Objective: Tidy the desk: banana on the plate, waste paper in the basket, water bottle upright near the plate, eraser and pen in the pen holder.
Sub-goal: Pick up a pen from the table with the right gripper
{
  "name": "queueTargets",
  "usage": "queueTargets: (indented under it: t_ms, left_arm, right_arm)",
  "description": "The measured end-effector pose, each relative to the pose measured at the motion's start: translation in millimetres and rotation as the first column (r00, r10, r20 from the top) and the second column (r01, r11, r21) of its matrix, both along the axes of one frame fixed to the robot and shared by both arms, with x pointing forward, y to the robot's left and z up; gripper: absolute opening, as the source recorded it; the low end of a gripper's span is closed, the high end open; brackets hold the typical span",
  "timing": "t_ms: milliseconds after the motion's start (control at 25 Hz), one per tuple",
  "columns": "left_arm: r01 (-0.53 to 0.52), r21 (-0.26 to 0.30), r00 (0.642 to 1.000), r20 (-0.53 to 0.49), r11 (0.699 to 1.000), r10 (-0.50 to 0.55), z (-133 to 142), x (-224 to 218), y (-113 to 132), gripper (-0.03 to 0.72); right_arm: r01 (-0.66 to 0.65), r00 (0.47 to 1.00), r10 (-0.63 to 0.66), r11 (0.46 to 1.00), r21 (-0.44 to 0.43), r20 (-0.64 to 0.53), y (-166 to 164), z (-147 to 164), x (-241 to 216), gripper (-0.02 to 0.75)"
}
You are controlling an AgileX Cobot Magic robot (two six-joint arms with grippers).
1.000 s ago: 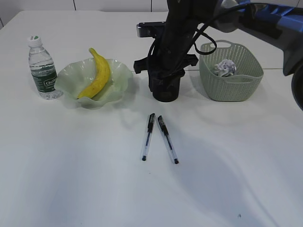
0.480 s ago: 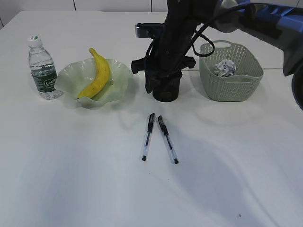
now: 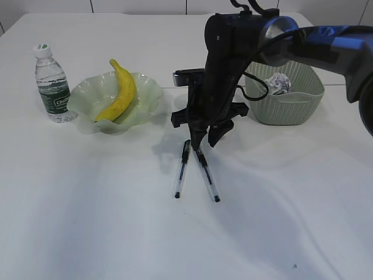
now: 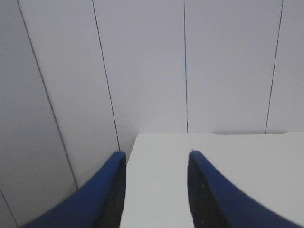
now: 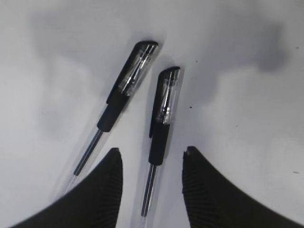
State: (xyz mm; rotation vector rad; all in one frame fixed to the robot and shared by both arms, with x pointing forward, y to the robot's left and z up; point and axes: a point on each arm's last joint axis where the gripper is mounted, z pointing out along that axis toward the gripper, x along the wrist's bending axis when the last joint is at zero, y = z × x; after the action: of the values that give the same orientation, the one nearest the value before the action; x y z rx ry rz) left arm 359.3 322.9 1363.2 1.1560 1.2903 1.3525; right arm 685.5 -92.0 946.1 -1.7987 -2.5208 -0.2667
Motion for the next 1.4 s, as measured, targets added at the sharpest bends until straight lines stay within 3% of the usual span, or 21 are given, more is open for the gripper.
queueTargets:
  t_ms: [880,1400]
  left_arm:
    - [0.002,-0.001,1.000,0.011,1.000,-0.002,1.0,0.0,-0.2,0.278]
    - [0.003,-0.002,1.000,0.010,1.000,-0.003,0.8,0.0,-0.3,0.274]
  right_arm:
    - [0.010,1.000,-0.009,0.999,0.039,-0.011,3.4,0.2,-0.8,0.316]
    - [0.017,1.000,-0.017,1.000,0.003,-0.006,0.6,-4.2,0.7,0.316]
